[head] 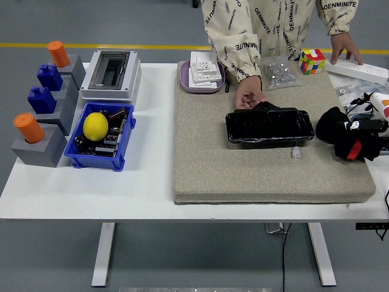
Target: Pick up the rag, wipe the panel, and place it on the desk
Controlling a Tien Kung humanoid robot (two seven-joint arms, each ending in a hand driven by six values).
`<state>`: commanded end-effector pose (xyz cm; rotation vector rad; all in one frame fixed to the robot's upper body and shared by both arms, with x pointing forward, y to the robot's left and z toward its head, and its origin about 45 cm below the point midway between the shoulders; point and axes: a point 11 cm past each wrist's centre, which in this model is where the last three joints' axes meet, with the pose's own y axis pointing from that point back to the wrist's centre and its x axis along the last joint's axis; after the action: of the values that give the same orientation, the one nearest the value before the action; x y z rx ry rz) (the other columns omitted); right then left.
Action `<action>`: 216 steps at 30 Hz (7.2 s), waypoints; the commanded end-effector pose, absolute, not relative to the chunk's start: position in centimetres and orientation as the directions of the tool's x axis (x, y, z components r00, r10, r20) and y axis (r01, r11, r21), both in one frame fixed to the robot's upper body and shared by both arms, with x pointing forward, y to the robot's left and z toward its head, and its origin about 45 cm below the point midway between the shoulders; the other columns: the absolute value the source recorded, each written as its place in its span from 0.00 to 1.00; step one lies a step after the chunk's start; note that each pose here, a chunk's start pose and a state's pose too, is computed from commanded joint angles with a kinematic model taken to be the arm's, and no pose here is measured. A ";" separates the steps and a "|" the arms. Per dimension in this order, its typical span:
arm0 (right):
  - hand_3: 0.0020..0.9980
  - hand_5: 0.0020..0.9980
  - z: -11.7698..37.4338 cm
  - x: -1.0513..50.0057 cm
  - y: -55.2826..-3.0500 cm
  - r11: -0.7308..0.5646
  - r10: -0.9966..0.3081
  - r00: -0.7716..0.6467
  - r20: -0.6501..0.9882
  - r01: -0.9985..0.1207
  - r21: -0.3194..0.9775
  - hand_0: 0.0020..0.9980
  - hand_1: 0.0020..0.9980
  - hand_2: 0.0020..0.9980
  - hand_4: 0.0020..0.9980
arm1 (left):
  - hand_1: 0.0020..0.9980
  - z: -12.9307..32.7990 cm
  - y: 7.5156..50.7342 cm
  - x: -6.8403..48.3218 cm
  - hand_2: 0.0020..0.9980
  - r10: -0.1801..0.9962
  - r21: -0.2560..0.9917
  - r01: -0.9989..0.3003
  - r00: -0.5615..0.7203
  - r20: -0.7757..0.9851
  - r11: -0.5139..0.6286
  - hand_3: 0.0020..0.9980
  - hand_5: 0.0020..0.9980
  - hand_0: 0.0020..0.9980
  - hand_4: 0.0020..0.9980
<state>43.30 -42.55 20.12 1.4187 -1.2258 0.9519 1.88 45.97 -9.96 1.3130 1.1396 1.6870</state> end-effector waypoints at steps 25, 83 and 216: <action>0.72 0.63 20.0 43.1 -43.4 0.027 -0.216 0.176 0.961 -0.982 0.186 0.70 0.64 0.73 1.00 | 0.69 -10.1 45.7 2.1 0.73 0.906 0.933 -0.014 -0.246 0.346 -0.360 0.56 0.47 0.64 0.59; 0.72 0.63 20.0 43.0 -43.7 0.034 -0.200 0.188 0.962 -0.979 0.199 0.71 0.64 0.73 1.00 | 0.69 -10.1 45.6 1.8 0.73 0.906 0.933 -0.009 -0.242 0.346 -0.359 0.56 0.47 0.64 0.59; 0.72 0.65 19.0 41.3 -45.4 0.152 -0.167 0.319 0.933 -0.927 0.344 0.70 0.65 0.74 1.00 | 0.69 -9.8 46.5 1.4 0.73 0.899 0.927 -0.005 -0.244 0.362 -0.375 0.57 0.46 0.64 0.59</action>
<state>41.26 -45.41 19.03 1.3166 -1.1303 0.7586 1.38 46.54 -9.76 1.3201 1.1410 1.7002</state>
